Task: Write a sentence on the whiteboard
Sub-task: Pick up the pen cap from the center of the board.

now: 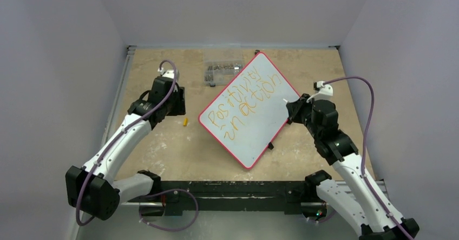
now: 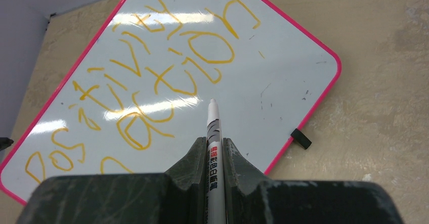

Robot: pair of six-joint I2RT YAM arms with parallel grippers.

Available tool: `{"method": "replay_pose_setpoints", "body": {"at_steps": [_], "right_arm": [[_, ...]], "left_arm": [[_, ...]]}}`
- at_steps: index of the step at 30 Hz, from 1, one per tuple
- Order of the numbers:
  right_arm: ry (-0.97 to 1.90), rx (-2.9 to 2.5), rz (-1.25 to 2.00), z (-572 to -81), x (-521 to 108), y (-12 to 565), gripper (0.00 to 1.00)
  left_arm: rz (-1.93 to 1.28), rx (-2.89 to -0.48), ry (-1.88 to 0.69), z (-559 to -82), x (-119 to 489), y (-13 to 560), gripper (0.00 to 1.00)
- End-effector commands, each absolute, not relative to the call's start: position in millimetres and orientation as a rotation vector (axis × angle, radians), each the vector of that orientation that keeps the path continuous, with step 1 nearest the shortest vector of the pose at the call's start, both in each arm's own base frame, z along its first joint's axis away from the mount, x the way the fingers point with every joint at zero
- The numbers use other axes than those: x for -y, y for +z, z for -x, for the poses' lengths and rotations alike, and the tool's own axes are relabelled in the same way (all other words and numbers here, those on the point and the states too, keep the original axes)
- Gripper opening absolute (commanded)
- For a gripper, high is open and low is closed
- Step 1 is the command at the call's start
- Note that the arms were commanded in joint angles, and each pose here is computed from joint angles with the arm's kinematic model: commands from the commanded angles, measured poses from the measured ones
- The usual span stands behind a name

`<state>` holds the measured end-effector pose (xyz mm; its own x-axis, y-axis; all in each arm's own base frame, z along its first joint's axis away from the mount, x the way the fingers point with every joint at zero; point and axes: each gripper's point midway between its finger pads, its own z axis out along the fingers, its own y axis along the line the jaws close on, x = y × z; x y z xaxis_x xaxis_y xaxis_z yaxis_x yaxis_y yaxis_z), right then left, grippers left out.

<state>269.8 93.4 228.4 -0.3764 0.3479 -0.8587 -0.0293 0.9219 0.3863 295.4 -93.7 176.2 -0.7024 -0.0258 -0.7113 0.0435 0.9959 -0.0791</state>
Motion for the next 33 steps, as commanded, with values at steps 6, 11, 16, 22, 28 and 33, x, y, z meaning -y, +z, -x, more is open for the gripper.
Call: {"method": "replay_pose_setpoints", "body": {"at_steps": [6, 11, 16, 22, 28, 33], "right_arm": [[0.455, -1.873, -0.203, -261, -97, 251, 0.00], [0.478, -1.877, -0.199, -259, -100, 248, 0.00], [0.475, -1.889, -0.198, -258, -99, 245, 0.00], [0.482, -1.901, -0.191, -259, -102, 240, 0.00], [0.487, -1.905, -0.184, -263, -105, 239, 0.00], [0.488, -1.907, -0.183, -264, -106, 239, 0.00]], "left_arm": [[0.191, -2.425, -0.059, -308, 79, 106, 0.49], [0.171, -2.474, -0.084, -314, 86, 71, 0.47], [0.164, -2.496, -0.093, -322, 89, 57, 0.46], [0.191, -2.544, -0.097, -326, 92, 47, 0.41], [0.270, -2.563, -0.103, -326, 93, 39, 0.41], [0.335, -2.588, -0.070, -326, 91, 40, 0.38]]}}
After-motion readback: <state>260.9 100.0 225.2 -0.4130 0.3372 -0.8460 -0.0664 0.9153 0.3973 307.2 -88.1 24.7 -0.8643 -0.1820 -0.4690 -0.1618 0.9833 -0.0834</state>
